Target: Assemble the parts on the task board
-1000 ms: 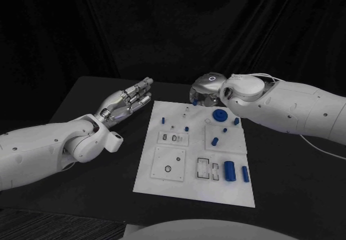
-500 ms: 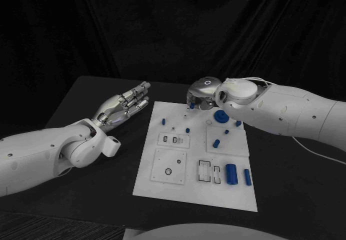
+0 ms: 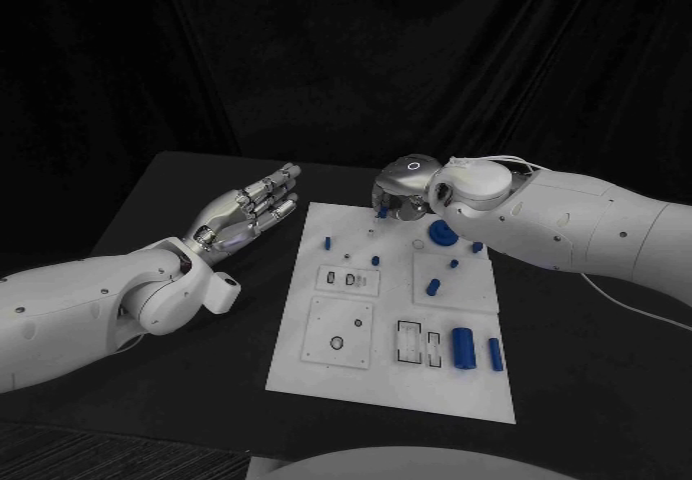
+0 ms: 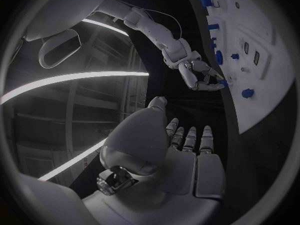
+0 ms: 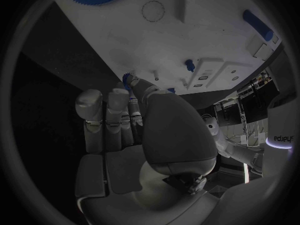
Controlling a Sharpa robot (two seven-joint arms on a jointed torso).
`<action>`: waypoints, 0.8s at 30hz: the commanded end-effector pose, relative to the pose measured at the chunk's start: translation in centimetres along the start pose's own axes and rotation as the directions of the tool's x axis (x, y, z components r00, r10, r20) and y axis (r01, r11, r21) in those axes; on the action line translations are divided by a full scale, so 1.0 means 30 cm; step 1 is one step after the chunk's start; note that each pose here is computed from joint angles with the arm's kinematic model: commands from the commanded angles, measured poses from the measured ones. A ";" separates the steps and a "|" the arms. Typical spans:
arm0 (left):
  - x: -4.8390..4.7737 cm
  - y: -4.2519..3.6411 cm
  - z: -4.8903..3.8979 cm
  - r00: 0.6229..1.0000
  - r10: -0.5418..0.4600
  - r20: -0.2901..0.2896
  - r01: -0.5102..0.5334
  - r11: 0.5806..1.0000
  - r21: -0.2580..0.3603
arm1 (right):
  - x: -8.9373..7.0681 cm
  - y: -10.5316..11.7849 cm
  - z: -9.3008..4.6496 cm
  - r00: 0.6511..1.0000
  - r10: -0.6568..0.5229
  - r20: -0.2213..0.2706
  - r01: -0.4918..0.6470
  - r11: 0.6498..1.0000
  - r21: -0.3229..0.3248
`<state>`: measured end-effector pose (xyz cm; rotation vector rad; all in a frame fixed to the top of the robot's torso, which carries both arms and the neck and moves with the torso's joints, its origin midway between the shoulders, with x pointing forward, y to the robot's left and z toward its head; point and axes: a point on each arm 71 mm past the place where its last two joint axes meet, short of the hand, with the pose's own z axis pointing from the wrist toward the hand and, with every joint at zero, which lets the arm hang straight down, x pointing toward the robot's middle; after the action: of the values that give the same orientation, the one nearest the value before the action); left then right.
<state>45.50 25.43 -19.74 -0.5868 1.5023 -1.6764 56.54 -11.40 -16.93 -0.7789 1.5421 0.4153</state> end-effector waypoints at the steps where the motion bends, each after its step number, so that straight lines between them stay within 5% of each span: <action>1: 0.006 -0.034 0.001 1.000 -0.012 -0.014 0.014 0.989 0.147 | 0.012 -0.001 0.001 1.000 -0.004 -0.010 0.004 1.000 0.016; 24: -0.001 -0.027 0.004 1.000 -0.014 -0.019 0.016 0.991 0.133 | 0.022 0.007 0.013 1.000 -0.002 0.001 0.002 1.000 0.024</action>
<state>45.74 25.51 -19.85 -0.5859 1.5090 -1.6807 56.73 -11.11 -17.26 -0.7684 1.5393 0.4115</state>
